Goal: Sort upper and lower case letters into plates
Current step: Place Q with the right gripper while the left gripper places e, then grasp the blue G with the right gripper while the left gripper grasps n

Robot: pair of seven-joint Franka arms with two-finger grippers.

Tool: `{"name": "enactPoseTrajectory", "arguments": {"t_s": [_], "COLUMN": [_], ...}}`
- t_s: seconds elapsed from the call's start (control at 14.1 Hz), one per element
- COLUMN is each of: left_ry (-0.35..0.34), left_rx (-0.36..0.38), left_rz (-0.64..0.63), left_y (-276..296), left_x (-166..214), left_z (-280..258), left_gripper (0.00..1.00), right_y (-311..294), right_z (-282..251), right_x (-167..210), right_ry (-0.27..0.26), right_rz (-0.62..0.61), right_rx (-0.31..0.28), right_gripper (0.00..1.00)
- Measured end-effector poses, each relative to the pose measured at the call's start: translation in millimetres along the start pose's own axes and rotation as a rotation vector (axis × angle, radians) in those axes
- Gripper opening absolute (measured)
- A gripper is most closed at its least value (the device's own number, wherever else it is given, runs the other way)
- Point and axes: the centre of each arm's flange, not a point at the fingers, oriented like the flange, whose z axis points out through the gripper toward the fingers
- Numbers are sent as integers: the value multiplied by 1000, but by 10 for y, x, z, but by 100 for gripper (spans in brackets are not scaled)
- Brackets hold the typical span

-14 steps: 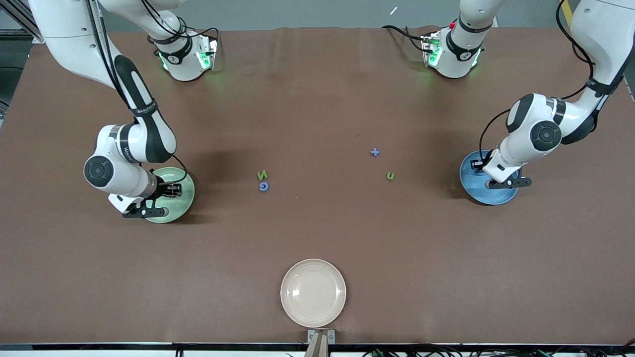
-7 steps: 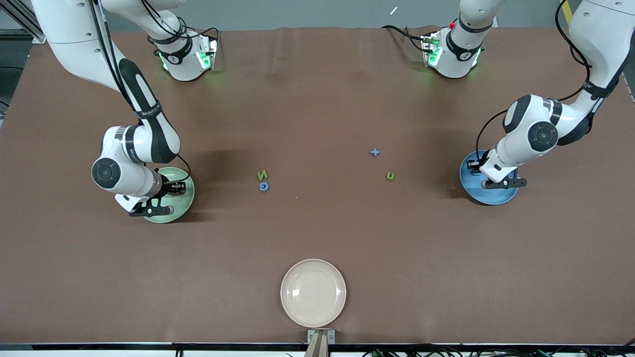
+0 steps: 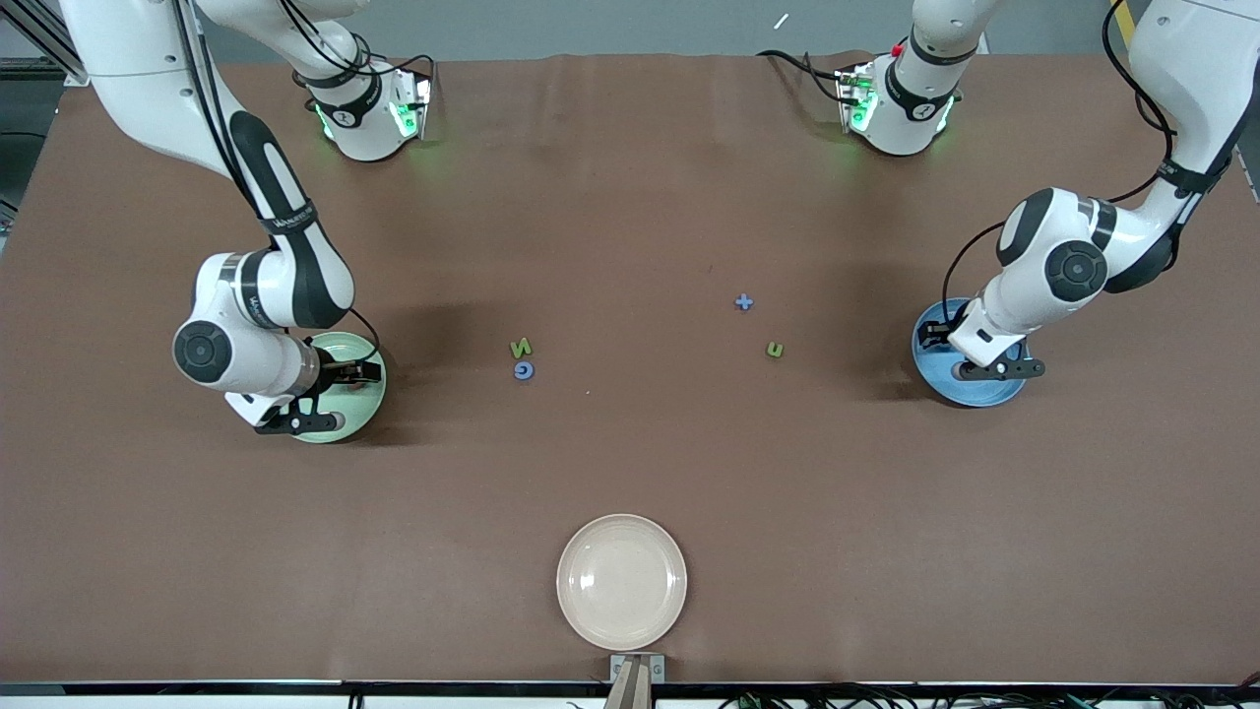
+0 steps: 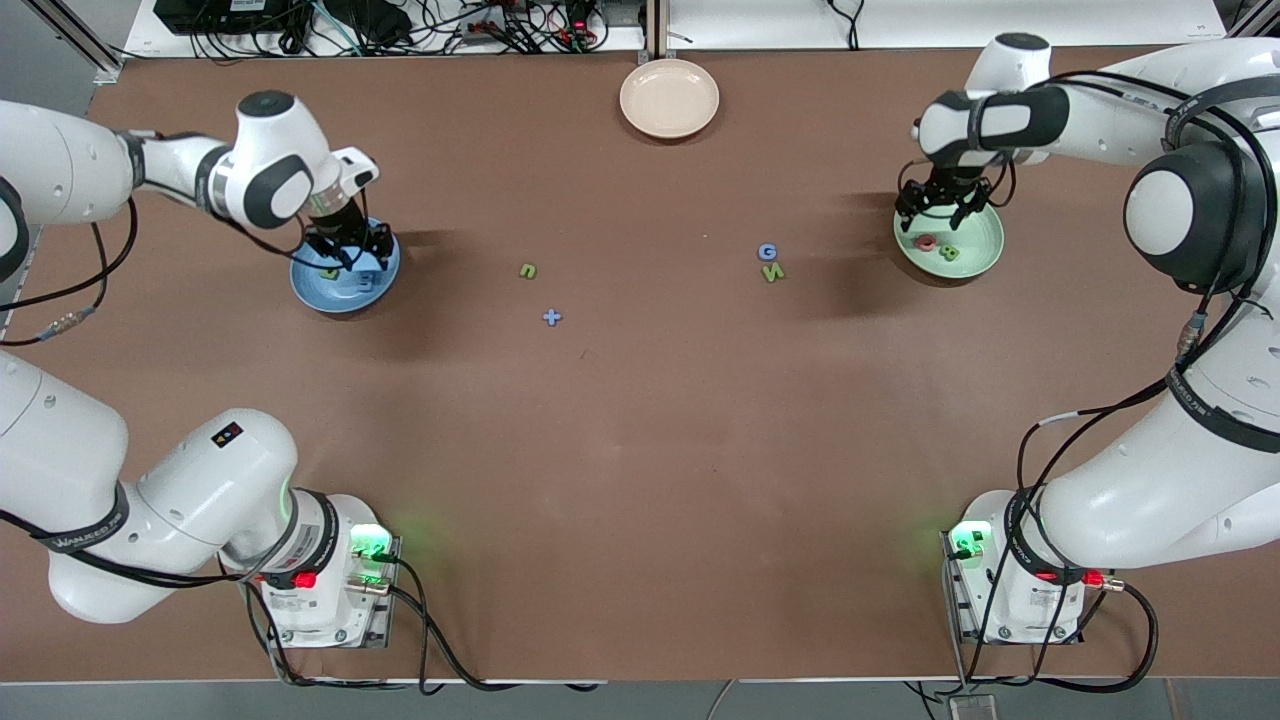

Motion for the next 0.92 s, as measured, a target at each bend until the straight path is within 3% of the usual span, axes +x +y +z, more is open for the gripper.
{"name": "enactPoseTrajectory", "arguments": {"t_s": [0.14, 0.21, 0.35, 0.57, 0.78, 0.92], "left_ry": [5, 19, 53, 76, 64, 46], "left_rx": [13, 3, -21, -70, -127, -117], "left_rz": [13, -4, -37, -21, -32, -2], "left_y": [294, 461, 828, 1523, 2089, 2335], "left_x": [113, 162, 218, 244, 301, 302], "left_z": [-323, -485, -727, -879, -867, -706], "left_gripper": [96, 100, 100, 100, 100, 100], "right_y": [-271, -463, -913, -1577, -2057, -2326], "right_z": [-112, -118, -94, -72, -15, 124], "right_x": [23, 11, -46, -150, -265, -358], "right_ry": [-1, 2, 16, 81, 132, 155], "right_rz": [47, 76, 117, 127, 135, 140], "right_rx": [11, 8, -4, -8, -1, 1], "right_gripper": [100, 100, 100, 100, 100, 100]}}
